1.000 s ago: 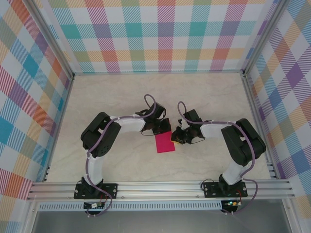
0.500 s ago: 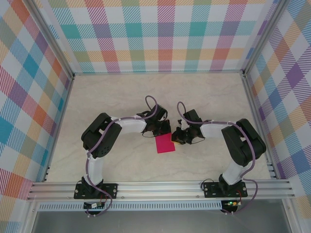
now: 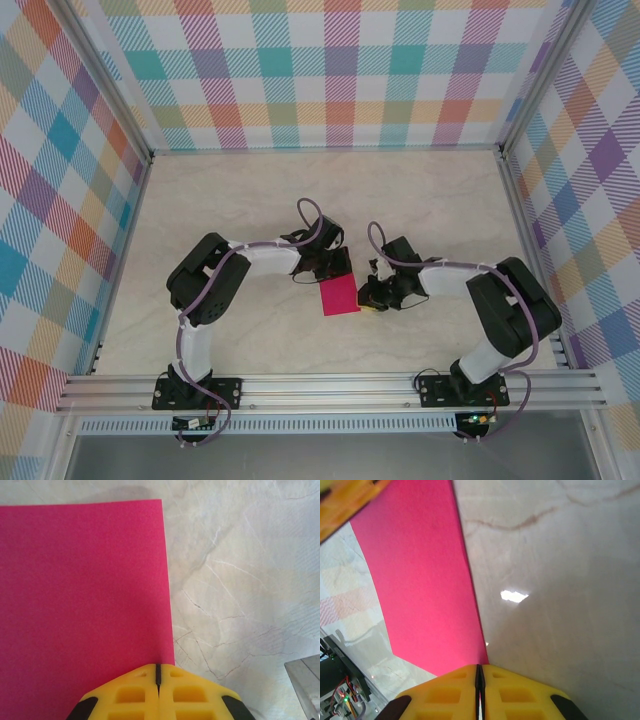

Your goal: Fold a paper plane with a square sheet of paper (pick it up from the middle)

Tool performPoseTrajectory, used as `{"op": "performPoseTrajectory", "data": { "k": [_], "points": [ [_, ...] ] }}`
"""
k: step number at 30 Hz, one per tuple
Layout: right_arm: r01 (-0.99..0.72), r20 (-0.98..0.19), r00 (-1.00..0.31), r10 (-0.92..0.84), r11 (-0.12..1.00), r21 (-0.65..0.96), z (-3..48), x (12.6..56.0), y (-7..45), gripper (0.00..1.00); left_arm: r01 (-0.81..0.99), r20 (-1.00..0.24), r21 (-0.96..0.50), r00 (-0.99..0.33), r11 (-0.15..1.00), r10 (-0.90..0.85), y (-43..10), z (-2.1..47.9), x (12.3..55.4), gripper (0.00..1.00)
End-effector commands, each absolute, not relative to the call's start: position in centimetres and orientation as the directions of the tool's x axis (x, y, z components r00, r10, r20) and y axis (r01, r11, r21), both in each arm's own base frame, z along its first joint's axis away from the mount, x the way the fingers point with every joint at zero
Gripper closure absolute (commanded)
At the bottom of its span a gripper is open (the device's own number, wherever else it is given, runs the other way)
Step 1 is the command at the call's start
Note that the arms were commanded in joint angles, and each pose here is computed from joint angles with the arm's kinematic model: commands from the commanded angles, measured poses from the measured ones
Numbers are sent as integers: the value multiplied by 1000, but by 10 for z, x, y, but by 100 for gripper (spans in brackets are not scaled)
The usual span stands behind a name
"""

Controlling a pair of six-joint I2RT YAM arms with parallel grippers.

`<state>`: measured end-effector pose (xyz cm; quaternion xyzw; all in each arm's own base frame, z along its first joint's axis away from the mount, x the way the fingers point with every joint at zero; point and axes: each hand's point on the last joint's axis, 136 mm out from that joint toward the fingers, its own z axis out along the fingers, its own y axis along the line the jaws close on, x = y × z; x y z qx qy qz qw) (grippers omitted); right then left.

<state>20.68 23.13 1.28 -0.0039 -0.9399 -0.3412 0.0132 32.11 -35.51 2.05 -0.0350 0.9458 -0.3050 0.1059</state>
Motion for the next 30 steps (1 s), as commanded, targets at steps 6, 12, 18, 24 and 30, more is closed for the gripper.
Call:
{"op": "performPoseTrajectory", "data": {
  "k": [6,12,18,24,30],
  "points": [
    [16,16,-1000,9,794,607,34,196,222,88,-72,-117,-466,-983,882,-142,-328,-25,304,97],
    [-28,-70,-997,22,768,640,49,237,244,88,-70,-108,-474,-985,878,-136,-330,-25,303,97],
    [-13,-27,-1000,6,764,645,30,246,256,89,-65,-109,-478,-985,876,-133,-332,-21,304,97],
    [49,69,-998,9,795,605,2,221,241,89,-69,-115,-475,-983,877,-140,-331,-21,306,97],
    [84,138,-990,7,823,562,-3,183,219,88,-81,-119,-461,-981,884,-152,-328,-23,306,98]
  ]
}}
